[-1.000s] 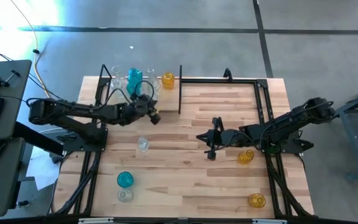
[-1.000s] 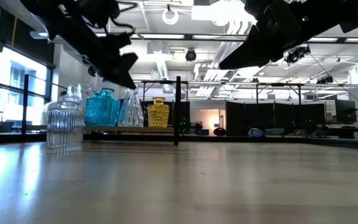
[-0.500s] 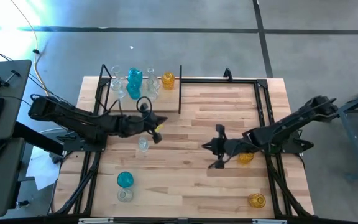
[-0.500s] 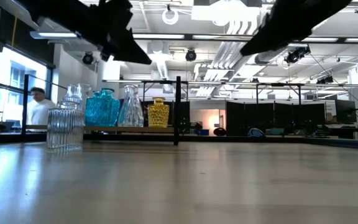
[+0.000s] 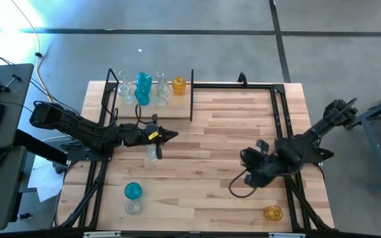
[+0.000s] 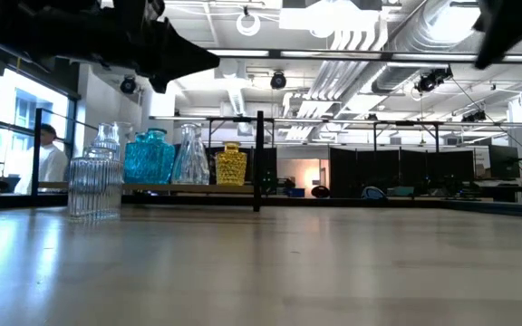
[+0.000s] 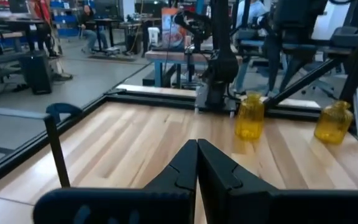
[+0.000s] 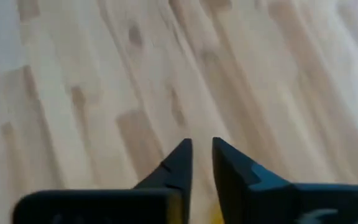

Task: Sort vases onto shelf
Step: Put the yellow vase on the shelf aligned with the other yellow vase

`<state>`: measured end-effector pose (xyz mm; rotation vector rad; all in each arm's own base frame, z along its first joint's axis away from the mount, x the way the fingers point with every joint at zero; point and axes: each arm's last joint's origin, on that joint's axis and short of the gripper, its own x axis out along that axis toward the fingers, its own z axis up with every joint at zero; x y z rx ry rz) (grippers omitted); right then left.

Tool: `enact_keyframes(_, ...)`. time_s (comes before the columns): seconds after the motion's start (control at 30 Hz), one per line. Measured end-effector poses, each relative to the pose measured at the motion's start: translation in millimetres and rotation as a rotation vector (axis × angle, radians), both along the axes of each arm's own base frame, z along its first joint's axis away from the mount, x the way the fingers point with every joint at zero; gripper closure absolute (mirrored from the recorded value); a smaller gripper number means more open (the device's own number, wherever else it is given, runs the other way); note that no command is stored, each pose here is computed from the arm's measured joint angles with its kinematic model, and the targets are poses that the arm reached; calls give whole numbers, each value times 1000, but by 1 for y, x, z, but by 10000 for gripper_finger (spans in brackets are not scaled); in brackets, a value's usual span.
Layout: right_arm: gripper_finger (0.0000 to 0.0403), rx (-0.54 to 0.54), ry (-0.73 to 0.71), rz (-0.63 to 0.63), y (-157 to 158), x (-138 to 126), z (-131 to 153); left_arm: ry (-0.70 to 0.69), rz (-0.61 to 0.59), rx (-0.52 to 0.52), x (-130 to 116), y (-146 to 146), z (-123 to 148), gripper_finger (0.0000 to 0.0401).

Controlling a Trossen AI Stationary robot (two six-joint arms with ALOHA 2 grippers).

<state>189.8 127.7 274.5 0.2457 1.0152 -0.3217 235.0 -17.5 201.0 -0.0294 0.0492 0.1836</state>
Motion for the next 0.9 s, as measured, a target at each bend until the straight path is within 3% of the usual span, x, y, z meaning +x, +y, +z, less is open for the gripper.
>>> enact_keyframes(0.2,272,99,139,-207,10,-29,0,1,-3,0,0,0,0,401)
enact_keyframes(0.5,146,85,258,-530,7,-54,-9,2,-2,-7,0,0,0,401)
enact_keyframes(0.63,124,94,275,-578,6,-57,-31,3,-4,-8,0,-1,0,401)
enact_keyframes(0.9,122,66,232,-664,0,-61,-57,0,-3,-36,0,-1,-1,401)
